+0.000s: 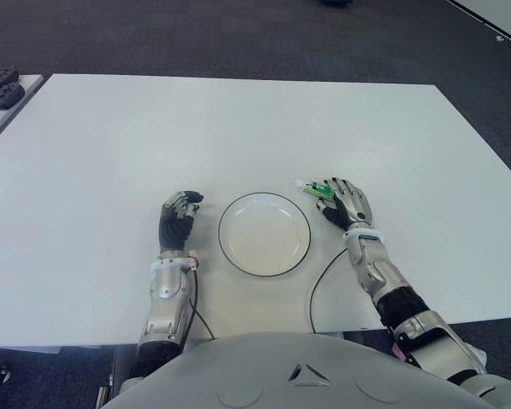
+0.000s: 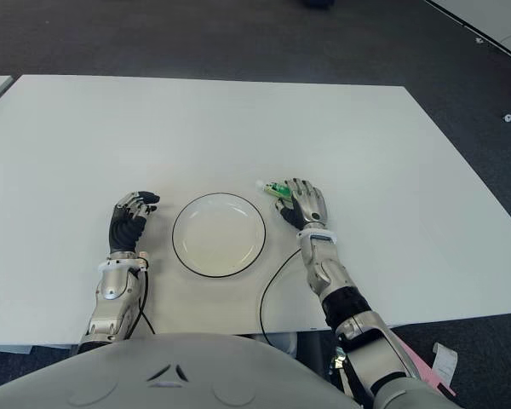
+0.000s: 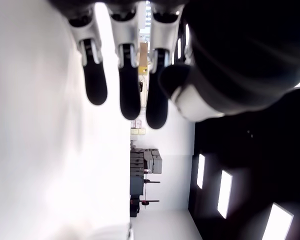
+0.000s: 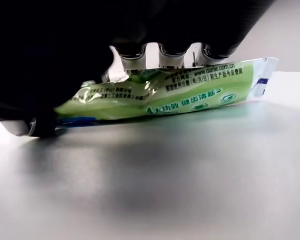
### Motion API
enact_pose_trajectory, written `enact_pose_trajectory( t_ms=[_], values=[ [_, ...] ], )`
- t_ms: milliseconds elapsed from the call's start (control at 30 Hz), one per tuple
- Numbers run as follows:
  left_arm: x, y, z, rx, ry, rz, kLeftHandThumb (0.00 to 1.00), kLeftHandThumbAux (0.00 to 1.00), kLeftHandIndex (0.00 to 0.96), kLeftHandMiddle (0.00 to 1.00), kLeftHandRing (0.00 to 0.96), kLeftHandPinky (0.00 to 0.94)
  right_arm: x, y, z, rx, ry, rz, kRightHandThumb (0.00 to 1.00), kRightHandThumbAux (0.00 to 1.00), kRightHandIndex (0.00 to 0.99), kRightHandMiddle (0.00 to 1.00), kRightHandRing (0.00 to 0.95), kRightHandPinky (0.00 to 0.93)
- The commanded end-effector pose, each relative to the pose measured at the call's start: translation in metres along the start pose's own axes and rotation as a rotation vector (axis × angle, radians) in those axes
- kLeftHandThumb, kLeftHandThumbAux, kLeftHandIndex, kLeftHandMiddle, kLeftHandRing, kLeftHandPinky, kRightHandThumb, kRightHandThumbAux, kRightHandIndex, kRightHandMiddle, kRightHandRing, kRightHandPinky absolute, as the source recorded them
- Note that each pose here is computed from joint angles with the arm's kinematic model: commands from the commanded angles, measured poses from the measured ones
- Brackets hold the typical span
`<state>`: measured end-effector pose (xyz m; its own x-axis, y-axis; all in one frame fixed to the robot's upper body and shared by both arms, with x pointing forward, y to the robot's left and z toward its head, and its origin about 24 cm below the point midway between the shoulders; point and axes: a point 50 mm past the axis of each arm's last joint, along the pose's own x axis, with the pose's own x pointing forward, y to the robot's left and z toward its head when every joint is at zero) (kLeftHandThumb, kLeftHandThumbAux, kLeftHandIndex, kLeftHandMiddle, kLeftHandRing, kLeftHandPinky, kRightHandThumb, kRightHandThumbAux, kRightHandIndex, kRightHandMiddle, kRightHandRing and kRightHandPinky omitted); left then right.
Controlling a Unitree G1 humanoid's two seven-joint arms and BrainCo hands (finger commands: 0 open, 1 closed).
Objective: Put the toothpaste on the table into the plate.
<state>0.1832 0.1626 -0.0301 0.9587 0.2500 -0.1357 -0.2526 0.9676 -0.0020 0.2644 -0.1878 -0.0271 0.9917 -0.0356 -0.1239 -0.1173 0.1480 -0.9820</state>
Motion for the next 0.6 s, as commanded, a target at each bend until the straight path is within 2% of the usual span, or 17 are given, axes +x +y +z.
enact_pose_trajectory(
  t_ms=[33, 233, 500, 567, 600],
  values=[
    [-0.0125, 0.0009, -0.0206, -0.016, 0.133, 0.056, 0.712, 0.723, 0.423, 0.427, 0.368, 0.356, -0.0148, 0.0401, -0.0174, 0.006, 0.101, 0.085, 0.601, 0.383, 0.000, 0.000, 0.000, 0.000],
    [-0.0130, 0.0003, -0.0201, -0.032, 0.137, 0.075, 0.714, 0.722, 0.422, 0.432, 0.379, 0.354, -0.0129, 0.0470, -0.0228, -0.015, 0.108, 0.101, 0.611, 0.397, 0.000, 0.000, 0.000, 0.000],
    [-0.0137, 0.0013, -0.0182, -0.031, 0.115, 0.054, 0.710, 0.723, 0.421, 0.437, 0.387, 0.367, -0.0086, 0.0469, -0.0265, -0.019, 0.118, 0.103, 0.618, 0.417, 0.000, 0.000, 0.000, 0.000],
    [-0.0138, 0.0015, -0.0182, -0.030, 0.115, 0.054, 0.709, 0.723, 0.421, 0.435, 0.383, 0.361, -0.0074, 0.0460, -0.0269, -0.009, 0.121, 0.096, 0.619, 0.426, 0.000, 0.000, 0.000, 0.031],
    [-0.0139, 0.0016, -0.0182, -0.030, 0.115, 0.054, 0.708, 0.723, 0.421, 0.434, 0.381, 0.359, -0.0070, 0.0457, -0.0269, -0.004, 0.122, 0.093, 0.619, 0.434, 0.000, 0.000, 0.008, 0.079]
  ],
)
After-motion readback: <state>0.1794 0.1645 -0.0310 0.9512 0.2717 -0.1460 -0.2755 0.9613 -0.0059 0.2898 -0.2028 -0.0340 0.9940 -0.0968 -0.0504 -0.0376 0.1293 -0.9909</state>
